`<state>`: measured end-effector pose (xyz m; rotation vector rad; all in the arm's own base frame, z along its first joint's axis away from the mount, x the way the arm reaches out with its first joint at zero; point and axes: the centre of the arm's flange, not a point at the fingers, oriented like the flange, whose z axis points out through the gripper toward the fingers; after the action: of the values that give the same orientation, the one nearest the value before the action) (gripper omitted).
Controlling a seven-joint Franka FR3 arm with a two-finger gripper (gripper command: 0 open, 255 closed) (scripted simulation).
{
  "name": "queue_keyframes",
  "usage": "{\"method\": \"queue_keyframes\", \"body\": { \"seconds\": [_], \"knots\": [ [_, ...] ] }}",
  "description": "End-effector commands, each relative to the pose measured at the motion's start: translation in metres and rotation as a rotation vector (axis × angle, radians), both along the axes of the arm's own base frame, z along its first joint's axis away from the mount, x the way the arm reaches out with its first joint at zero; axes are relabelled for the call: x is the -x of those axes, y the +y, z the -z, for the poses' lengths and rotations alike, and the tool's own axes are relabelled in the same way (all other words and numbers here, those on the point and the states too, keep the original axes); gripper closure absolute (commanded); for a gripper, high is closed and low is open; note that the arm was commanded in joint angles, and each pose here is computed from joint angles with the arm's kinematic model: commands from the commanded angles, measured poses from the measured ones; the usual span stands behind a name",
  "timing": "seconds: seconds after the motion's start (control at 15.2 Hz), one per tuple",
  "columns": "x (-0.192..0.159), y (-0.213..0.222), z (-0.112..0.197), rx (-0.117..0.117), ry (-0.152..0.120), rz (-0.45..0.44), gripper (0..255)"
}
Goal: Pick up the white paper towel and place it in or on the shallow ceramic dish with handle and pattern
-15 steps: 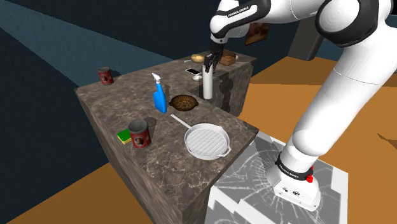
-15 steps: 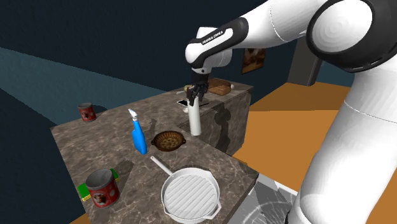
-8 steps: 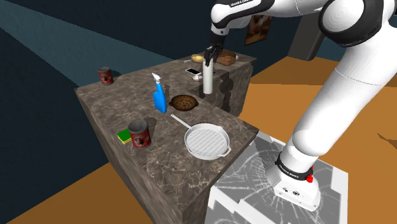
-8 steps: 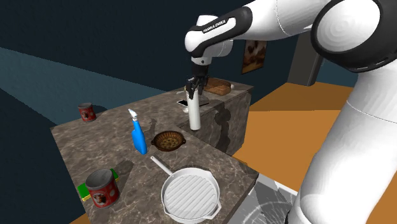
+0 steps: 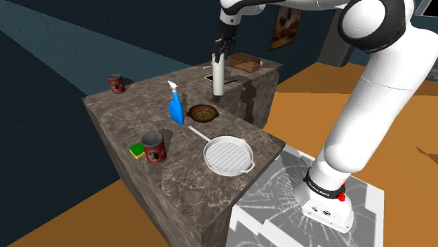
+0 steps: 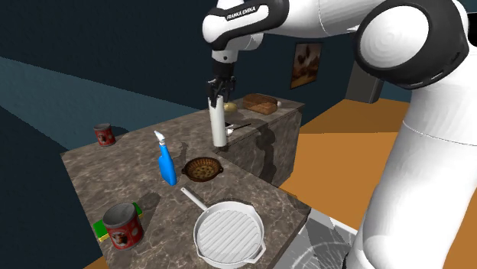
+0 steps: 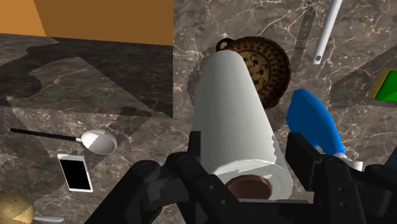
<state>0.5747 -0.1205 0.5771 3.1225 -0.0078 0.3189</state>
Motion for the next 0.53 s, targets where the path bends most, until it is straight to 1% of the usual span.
{"method": "queue_keyframes", "body": {
  "seconds": [0.0, 0.33, 0.46],
  "knots": [
    [-0.018, 0.020, -0.015, -0.001, 0.001, 0.001, 255],
    [-0.052, 0.057, -0.049, -0.001, 0.001, 0.001, 255],
    [-0.052, 0.057, -0.038, -0.001, 0.001, 0.001, 255]
  ]
}}
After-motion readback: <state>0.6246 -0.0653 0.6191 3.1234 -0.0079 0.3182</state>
